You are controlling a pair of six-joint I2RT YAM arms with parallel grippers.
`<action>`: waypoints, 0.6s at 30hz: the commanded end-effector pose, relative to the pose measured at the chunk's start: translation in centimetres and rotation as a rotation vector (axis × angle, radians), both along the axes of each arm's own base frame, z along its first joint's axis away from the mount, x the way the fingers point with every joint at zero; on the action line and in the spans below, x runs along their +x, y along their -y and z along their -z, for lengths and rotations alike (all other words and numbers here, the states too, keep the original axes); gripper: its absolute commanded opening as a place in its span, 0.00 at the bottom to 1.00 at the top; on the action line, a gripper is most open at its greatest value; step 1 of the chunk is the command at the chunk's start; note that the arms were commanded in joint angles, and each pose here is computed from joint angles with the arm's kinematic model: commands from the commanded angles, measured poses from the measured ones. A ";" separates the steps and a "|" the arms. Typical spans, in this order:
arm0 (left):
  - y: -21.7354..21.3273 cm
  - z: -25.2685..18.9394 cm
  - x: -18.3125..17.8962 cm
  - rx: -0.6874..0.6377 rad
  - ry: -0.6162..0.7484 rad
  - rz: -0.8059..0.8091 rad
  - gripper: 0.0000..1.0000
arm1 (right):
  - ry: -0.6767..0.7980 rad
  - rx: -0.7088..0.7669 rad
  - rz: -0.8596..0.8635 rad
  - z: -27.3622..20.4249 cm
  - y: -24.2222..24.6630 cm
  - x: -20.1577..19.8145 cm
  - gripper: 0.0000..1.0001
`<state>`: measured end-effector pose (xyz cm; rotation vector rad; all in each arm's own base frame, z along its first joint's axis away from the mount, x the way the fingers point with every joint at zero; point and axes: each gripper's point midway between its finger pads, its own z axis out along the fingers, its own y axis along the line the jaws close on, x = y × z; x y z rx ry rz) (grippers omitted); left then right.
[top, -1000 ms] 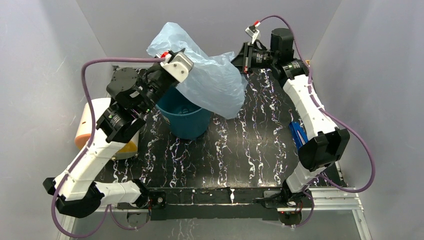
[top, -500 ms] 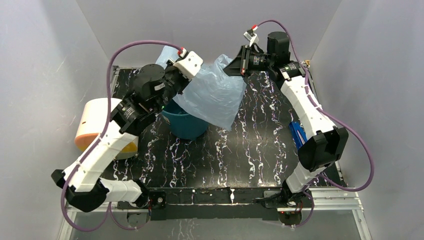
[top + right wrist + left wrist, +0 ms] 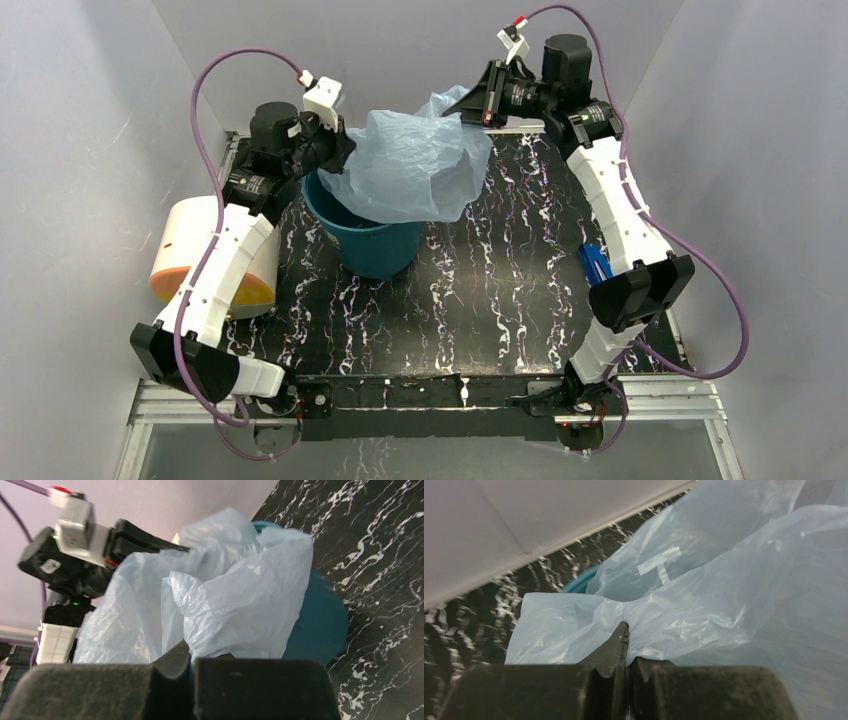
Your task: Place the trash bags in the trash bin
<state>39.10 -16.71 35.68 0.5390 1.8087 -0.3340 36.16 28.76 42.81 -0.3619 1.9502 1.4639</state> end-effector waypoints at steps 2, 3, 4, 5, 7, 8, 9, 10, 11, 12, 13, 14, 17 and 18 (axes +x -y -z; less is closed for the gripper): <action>3.1 -0.7 -2.4 -0.274 -0.073 0.158 0.00 | 0.093 -0.044 0.080 -2.3 0.8 1.5 0.00; 3.1 0.2 -2.5 -0.273 -0.097 0.158 0.00 | 0.095 -0.047 0.093 -2.5 0.9 1.9 0.00; 3.1 1.2 -2.6 -0.265 -0.129 0.152 0.00 | 0.101 -0.045 0.100 -2.9 0.9 2.1 0.00; 3.0 2.1 -2.7 -0.258 -0.158 0.151 0.00 | 0.101 -0.041 0.109 -3.1 0.9 2.3 0.00; 2.9 3.5 -3.2 -0.264 -0.188 0.140 0.00 | 0.102 -0.022 0.107 -3.7 0.8 2.4 0.00; 2.8 3.9 -3.3 -0.279 -0.190 0.131 0.00 | 0.101 -0.012 0.095 -3.9 0.6 2.3 0.00; 2.9 4.3 -3.5 -0.294 -0.192 0.130 0.00 | 0.102 -0.006 0.085 -4.0 0.5 2.2 0.00; 3.1 4.5 -3.5 -0.313 -0.189 0.135 0.00 | 0.102 -0.001 0.071 -4.1 0.4 2.0 0.00; 3.2 5.2 -3.6 -0.319 -0.206 0.136 0.00 | 0.098 0.000 0.061 -3.9 0.3 1.8 0.00; 3.2 5.9 -3.6 -0.318 -0.226 0.131 0.00 | 0.091 0.000 0.053 -3.7 0.2 1.8 0.00; 3.1 6.5 -3.6 -0.311 -0.243 0.119 0.00 | 0.084 0.000 0.045 -3.5 0.1 1.6 0.00; 2.8 6.9 -3.5 -0.301 -0.255 0.101 0.00 | 0.077 -0.002 0.037 -3.2 0.0 1.5 0.00; 2.1 6.5 -3.4 -0.293 -0.239 0.057 0.28 | 0.081 -0.006 0.011 -2.8 -0.6 0.9 0.00; 1.7 5.6 -3.4 -0.292 -0.214 0.038 0.37 | 0.082 -0.009 -0.001 -2.7 -1.0 0.7 0.00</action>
